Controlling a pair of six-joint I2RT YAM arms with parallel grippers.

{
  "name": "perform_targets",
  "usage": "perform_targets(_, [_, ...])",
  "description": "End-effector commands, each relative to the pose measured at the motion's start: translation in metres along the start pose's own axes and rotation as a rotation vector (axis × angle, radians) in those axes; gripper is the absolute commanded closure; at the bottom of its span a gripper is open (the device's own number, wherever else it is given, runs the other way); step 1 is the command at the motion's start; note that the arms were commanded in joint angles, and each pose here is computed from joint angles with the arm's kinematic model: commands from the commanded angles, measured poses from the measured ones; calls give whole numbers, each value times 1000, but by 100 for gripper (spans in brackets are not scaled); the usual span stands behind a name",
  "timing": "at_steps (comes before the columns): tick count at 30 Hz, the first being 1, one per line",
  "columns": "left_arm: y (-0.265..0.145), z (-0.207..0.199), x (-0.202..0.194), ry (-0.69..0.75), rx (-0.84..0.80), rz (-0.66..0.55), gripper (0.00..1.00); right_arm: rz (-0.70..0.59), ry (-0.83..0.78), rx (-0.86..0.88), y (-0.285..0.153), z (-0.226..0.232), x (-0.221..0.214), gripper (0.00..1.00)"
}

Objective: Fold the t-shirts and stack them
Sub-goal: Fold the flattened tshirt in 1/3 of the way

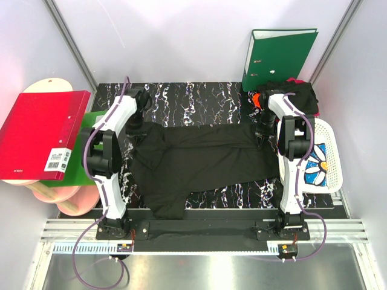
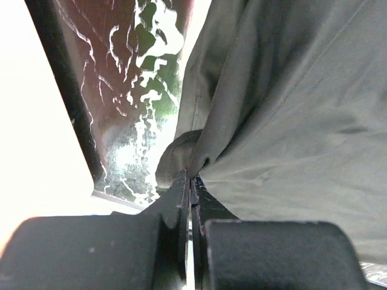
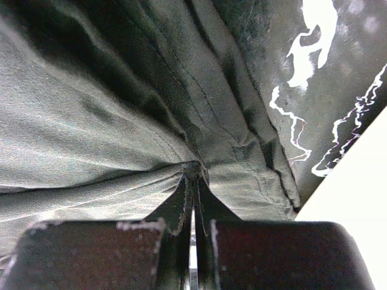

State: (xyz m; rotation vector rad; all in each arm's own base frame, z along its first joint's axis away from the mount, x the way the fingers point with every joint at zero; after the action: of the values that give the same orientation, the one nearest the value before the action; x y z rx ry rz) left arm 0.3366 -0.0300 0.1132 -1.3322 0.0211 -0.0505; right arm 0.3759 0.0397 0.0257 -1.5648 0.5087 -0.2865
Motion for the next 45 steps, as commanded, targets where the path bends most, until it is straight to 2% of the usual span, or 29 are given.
perform_targets(1, [-8,7,-54,51,-7,169,100,-11,-10,1,2,2,1,100])
perform_targets(10, [4,-1,-94,78,-53,279,100,-28,-6,-17,-1,-2,2,100])
perform_targets(15, [-6,4,-98,62,-56,244,100,-29,-4,-18,-1,-3,1,100])
perform_targets(21, [-2,-3,-116,80,-79,289,100,-35,-6,-29,-2,-5,1,100])
perform_targets(25, [-14,-2,-108,66,-72,239,100,-60,1,-29,-7,-6,4,100])
perform_targets(31, [-14,-10,-118,85,-93,253,100,-140,20,-70,-20,-14,14,100])
perform_targets(37, [-8,-10,-124,100,-88,273,100,-316,58,-101,-53,-24,34,100])
perform_targets(41, [2,-16,-123,115,-97,306,100,-405,68,-39,-80,-18,43,100])
perform_targets(45, [17,-23,-117,134,-106,335,100,-409,55,16,-91,-8,44,100])
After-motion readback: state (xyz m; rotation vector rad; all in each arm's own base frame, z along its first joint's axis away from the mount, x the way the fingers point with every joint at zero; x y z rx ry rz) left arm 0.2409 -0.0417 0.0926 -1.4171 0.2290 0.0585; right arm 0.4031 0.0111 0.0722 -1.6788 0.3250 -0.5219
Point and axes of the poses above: each gripper's point midway between its finger pads, its own y axis out along the fingers, its own z axis along the line the jaws close on, x = y × z, the point moved 1 cm from there along -y, back along the fingers, and after that the axes turned 14 degrees about y, right-handed, at the moved point
